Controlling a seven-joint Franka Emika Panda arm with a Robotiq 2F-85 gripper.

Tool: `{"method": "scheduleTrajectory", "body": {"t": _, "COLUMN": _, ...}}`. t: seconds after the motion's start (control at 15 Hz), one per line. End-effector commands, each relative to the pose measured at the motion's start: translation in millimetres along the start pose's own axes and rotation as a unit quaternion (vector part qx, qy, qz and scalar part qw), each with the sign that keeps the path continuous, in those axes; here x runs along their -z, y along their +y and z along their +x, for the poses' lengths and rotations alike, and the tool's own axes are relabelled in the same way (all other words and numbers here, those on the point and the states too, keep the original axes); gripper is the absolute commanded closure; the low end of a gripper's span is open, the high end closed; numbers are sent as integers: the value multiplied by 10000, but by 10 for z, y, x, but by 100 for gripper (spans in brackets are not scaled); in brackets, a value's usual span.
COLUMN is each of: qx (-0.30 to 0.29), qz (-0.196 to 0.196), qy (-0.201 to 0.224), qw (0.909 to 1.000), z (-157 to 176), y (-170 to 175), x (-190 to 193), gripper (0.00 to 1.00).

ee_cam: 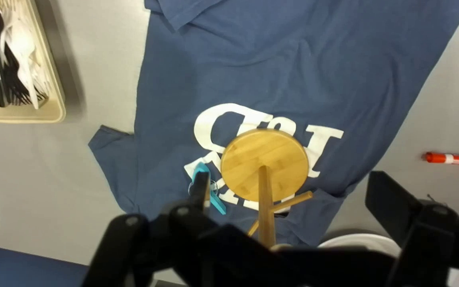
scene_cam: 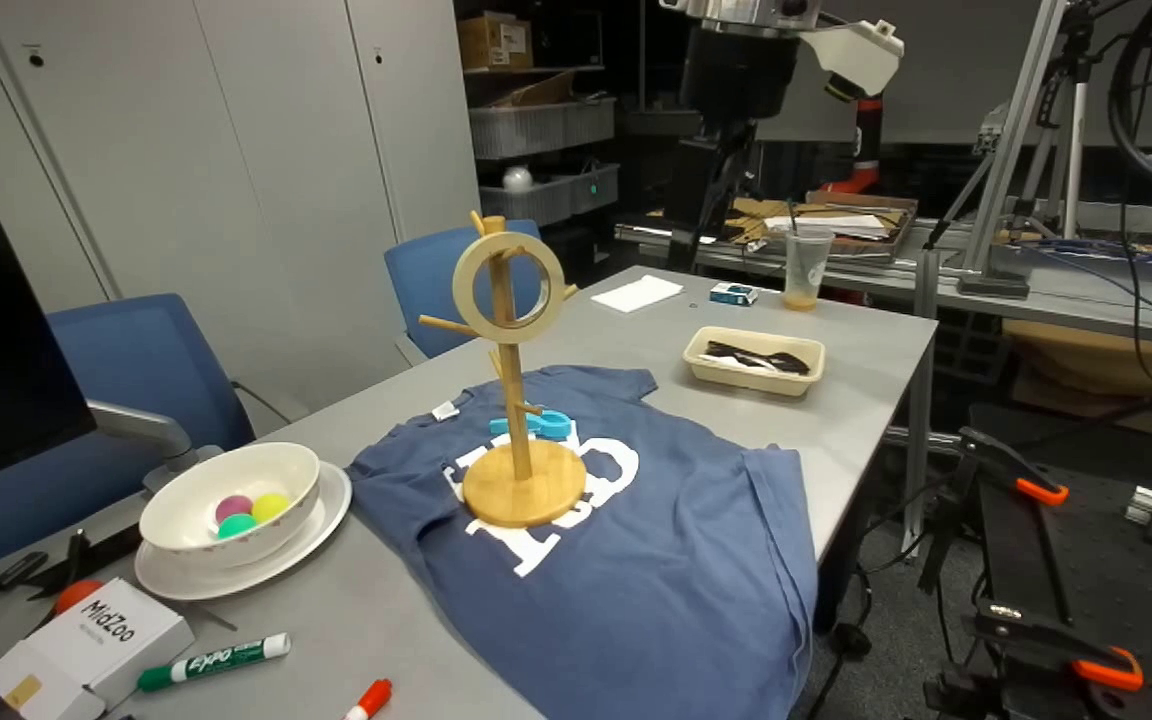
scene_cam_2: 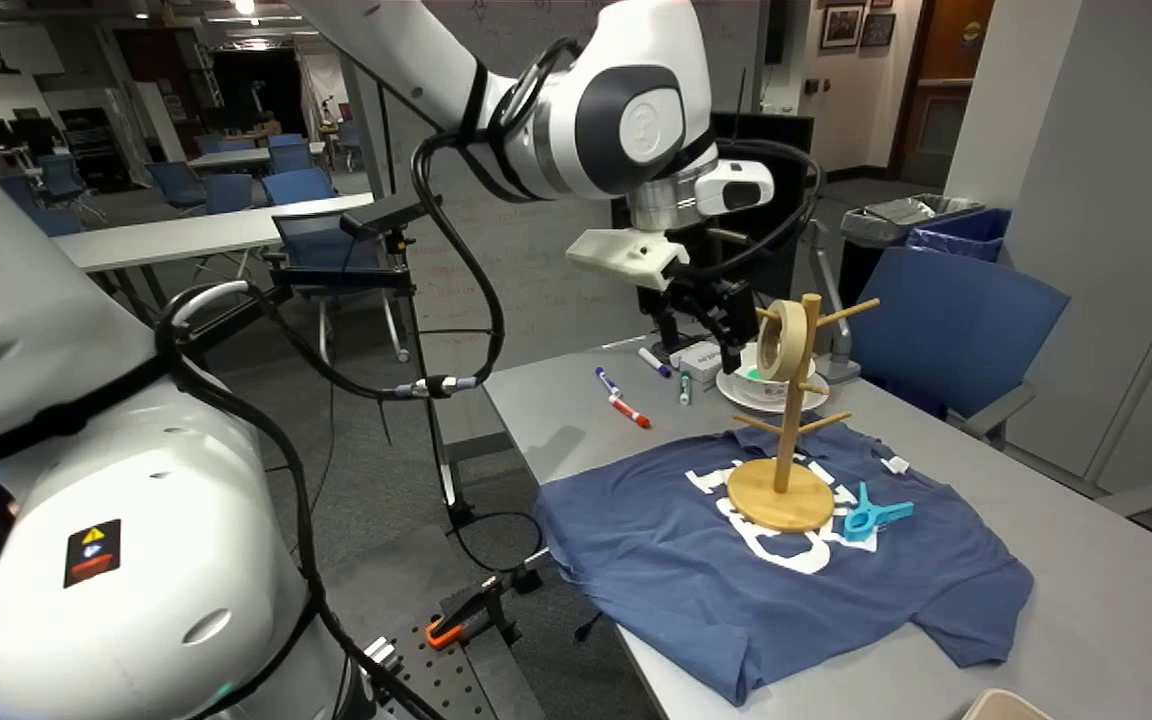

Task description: Take the masking tape off the hanger and put it on the table

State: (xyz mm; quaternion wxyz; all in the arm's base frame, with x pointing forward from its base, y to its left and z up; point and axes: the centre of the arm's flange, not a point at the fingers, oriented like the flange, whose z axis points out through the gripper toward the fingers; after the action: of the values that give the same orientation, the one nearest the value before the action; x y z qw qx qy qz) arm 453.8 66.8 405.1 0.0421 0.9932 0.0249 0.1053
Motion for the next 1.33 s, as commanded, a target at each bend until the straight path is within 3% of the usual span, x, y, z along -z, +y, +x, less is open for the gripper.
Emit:
{"method": "scheduleTrajectory", "body": {"t": 0.0, "qx": -177, "qz": 18, "qy": 459, "qw": 9988, "z": 16, "y": -142, "x": -134, "gripper": 0}}
{"method": "scheduleTrajectory", "body": {"t": 0.4, "qx": -485, "qz": 86, "qy": 1226, "qw": 9912, "z": 60, "y": -137, "x": -319, "gripper": 0}}
{"method": "scheduleTrajectory", "body": {"t": 0.47, "qx": -358, "qz": 153, "qy": 934, "qw": 9949, "z": 59, "y": -133, "x": -220, "gripper": 0}}
{"method": "scheduleTrajectory", "body": {"t": 0.87, "qx": -433, "qz": 172, "qy": 1085, "qw": 9930, "z": 59, "y": -109, "x": -271, "gripper": 0}}
{"method": "scheduleTrajectory", "body": {"t": 1.27, "qx": -546, "qz": -109, "qy": 1320, "qw": 9897, "z": 143, "y": -177, "x": -457, "gripper": 0}}
